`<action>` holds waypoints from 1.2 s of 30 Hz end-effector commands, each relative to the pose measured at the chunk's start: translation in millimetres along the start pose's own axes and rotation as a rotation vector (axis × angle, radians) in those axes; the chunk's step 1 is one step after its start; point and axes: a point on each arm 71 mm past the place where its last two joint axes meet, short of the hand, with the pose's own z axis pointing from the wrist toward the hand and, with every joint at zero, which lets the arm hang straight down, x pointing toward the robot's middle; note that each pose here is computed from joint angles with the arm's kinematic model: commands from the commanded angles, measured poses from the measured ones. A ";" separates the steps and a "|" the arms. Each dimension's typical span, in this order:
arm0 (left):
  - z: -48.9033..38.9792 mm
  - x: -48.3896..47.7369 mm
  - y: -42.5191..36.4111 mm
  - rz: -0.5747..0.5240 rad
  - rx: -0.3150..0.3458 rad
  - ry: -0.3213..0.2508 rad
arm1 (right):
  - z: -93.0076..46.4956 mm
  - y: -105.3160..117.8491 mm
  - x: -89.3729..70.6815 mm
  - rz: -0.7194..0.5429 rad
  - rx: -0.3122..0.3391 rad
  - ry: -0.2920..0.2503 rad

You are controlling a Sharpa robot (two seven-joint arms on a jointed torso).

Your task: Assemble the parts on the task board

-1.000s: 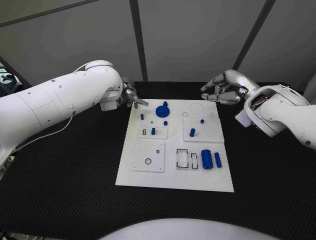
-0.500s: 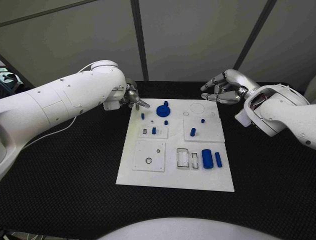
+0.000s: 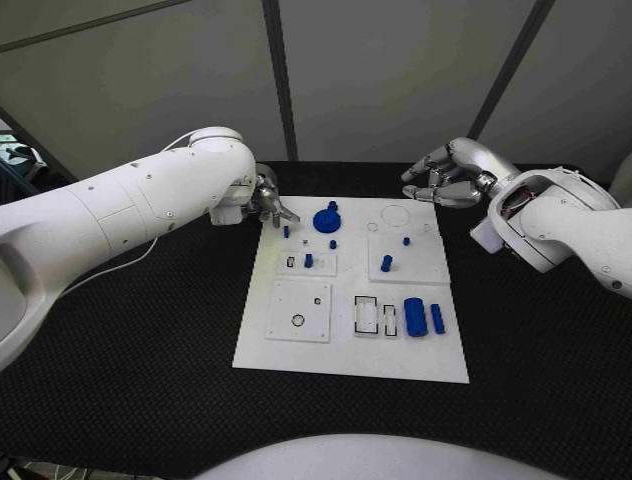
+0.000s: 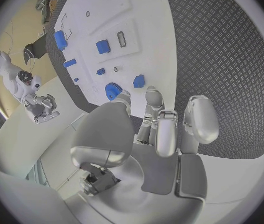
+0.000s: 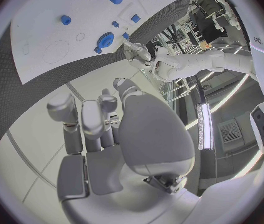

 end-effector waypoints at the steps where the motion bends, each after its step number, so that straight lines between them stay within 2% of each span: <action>1: 0.4 1.8 -1.1 0.019 -0.003 0.019 | 0.6 1.6 0.0 -0.002 -0.007 0.004; 36: 1.1 6.5 -3.3 0.010 0.013 0.051 | 2.4 2.5 1.5 -0.002 -0.008 0.009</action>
